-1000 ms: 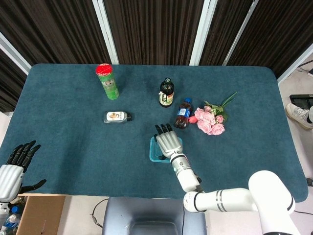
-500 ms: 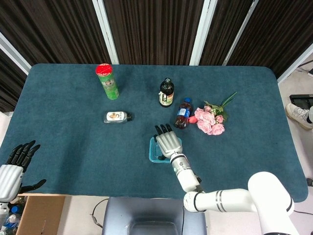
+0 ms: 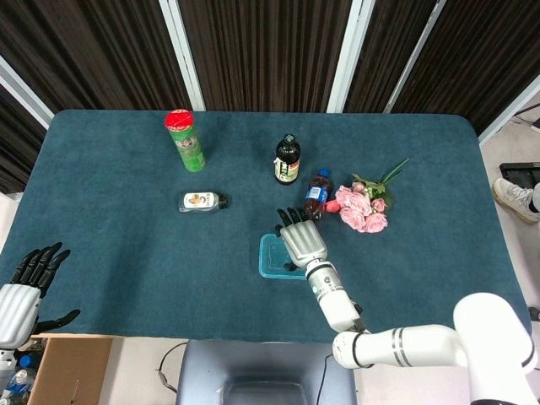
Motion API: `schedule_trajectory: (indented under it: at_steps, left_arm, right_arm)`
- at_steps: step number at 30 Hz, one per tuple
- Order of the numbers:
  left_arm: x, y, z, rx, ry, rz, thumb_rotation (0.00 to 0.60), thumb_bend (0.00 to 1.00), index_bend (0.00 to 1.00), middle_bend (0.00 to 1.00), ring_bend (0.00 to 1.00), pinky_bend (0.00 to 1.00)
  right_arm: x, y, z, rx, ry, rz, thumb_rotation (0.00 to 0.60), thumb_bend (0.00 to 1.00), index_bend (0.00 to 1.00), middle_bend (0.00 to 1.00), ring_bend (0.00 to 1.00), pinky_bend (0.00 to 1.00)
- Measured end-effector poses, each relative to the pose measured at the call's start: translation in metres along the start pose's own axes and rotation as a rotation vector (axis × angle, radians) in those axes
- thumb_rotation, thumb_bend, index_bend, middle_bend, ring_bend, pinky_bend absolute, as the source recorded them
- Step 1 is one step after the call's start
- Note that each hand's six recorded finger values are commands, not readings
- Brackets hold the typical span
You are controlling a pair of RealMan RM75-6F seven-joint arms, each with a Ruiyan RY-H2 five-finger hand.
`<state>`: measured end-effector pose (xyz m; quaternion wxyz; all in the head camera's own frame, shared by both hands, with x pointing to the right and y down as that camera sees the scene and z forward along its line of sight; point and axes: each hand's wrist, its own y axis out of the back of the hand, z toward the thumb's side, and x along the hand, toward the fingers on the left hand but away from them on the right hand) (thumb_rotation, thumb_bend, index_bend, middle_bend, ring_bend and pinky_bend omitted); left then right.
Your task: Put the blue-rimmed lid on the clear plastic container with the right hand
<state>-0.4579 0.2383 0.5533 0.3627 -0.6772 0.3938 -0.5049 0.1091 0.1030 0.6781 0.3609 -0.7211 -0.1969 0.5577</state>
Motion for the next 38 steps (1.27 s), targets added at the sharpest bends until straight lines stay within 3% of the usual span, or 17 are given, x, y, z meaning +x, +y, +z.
schedule_trajectory:
  at_steps: [4, 8, 12, 16, 21, 27, 31, 38]
  left_arm:
    - [0.000, 0.000, 0.001, 0.002, -0.002, 0.002, 0.600, 0.44, 0.00, 0.00, 0.00, 0.09]
    - [-0.001, 0.000, 0.001, 0.003, -0.003, 0.005, 0.600, 0.44, 0.00, 0.00, 0.00, 0.09]
    - [-0.002, 0.000, 0.002, 0.009, -0.003, 0.005, 0.600, 0.44, 0.00, 0.00, 0.00, 0.09]
    - [-0.002, -0.001, 0.003, 0.020, 0.000, 0.004, 0.600, 0.44, 0.00, 0.00, 0.00, 0.09]
    - [-0.002, -0.004, 0.005, 0.040, 0.005, -0.004, 0.600, 0.44, 0.00, 0.00, 0.00, 0.09]
    - [-0.003, -0.007, 0.007, 0.062, 0.012, -0.010, 0.600, 0.44, 0.00, 0.00, 0.00, 0.09]
    - [-0.004, -0.008, 0.007, 0.067, 0.018, -0.008, 0.600, 0.44, 0.00, 0.00, 0.00, 0.09]
    - [-0.004, -0.009, 0.008, 0.067, 0.014, -0.009, 0.600, 0.44, 0.00, 0.00, 0.00, 0.09]
  right_arm:
    - [0.016, 0.023, -0.017, -0.008, 0.002, -0.056, 0.600, 0.30, 0.43, 0.16, 0.04, 0.13]
    - [0.040, 0.038, -0.038, 0.017, 0.008, -0.115, 0.600, 0.30, 0.22, 0.09, 0.01, 0.11]
    - [0.082, 0.040, -0.075, 0.077, -0.008, -0.150, 0.600, 0.30, 0.06, 0.00, 0.00, 0.04]
    - [0.127, 0.029, -0.112, 0.109, -0.046, -0.176, 0.600, 0.30, 0.05, 0.00, 0.00, 0.00]
    - [0.190, 0.001, -0.165, 0.062, -0.142, -0.221, 0.600, 0.30, 0.06, 0.00, 0.00, 0.00]
    - [0.237, -0.028, -0.214, 0.019, -0.236, -0.286, 0.600, 0.30, 0.08, 0.00, 0.00, 0.00]
    - [0.256, -0.039, -0.230, -0.005, -0.260, -0.321, 0.600, 0.30, 0.09, 0.00, 0.00, 0.00]
    - [0.258, -0.037, -0.234, -0.041, -0.274, -0.344, 0.600, 0.30, 0.09, 0.00, 0.00, 0.00]
